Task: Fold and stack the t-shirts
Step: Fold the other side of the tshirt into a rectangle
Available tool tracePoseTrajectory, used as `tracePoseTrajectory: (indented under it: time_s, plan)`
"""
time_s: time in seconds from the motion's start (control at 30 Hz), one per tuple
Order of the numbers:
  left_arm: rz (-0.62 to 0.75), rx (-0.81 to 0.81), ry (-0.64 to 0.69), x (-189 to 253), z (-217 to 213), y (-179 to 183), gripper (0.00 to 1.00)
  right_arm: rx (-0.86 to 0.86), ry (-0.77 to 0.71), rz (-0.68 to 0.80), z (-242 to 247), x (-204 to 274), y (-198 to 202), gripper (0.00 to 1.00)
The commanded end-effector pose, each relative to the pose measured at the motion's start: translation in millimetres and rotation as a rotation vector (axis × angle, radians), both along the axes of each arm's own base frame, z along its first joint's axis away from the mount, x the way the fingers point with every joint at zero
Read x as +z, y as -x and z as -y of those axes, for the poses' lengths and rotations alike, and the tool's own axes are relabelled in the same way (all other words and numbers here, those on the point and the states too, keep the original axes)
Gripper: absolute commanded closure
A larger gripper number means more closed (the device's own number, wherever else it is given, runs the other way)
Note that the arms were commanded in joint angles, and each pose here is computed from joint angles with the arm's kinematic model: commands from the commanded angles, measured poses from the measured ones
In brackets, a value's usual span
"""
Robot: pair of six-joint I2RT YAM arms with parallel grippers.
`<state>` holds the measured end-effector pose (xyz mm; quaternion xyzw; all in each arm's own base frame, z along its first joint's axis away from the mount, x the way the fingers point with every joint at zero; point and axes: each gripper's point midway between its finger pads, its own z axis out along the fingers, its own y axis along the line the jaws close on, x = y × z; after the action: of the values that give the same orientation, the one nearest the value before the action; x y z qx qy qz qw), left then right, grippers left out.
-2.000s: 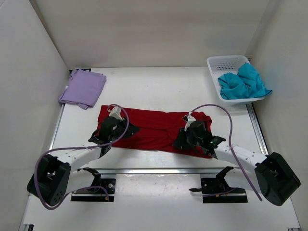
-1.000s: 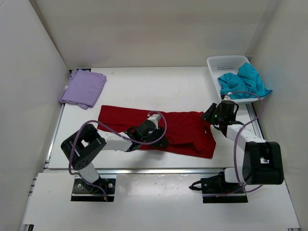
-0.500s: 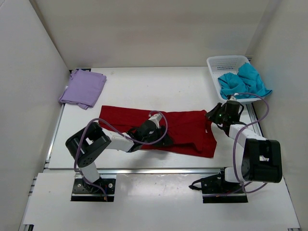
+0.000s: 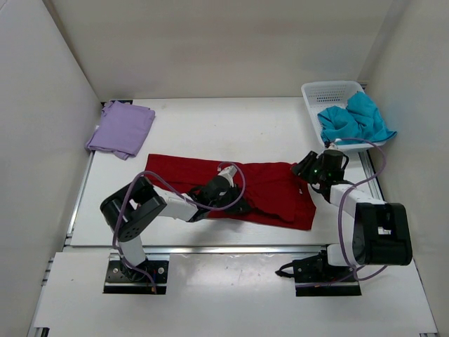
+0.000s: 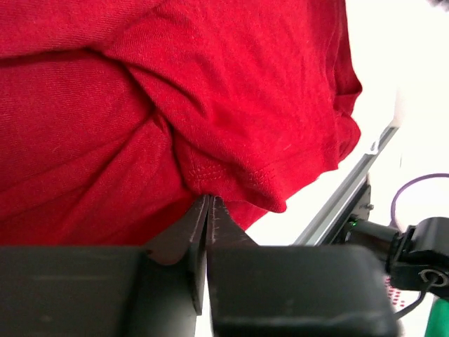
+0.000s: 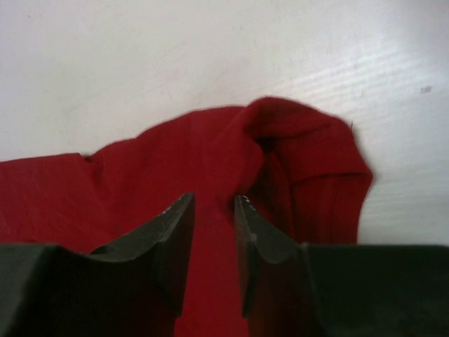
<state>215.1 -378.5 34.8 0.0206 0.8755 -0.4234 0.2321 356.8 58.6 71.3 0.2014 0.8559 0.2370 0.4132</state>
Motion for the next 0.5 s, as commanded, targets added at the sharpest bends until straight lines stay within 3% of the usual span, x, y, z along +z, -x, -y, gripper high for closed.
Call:
tracePoseTrajectory:
  time_s: [0.0,0.1,0.17,0.47]
  plan:
    - [0.038,-0.008,0.068,26.2,4.7,-0.6,0.91,-0.04,0.008,0.022,6.3,-1.4,-0.1,0.73]
    - [0.049,-0.019,0.087,36.6,3.7,3.5,0.98,-0.065,0.0,0.02,14.1,-4.3,-2.5,0.85]
    - [0.03,-0.026,0.103,39.6,2.8,8.5,1.0,-0.073,0.006,0.008,18.8,-9.2,-3.3,0.99]
    - [-0.038,-0.007,0.068,18.9,-24.1,21.3,0.94,-0.156,0.019,-0.008,46.8,-16.8,-17.3,1.0]
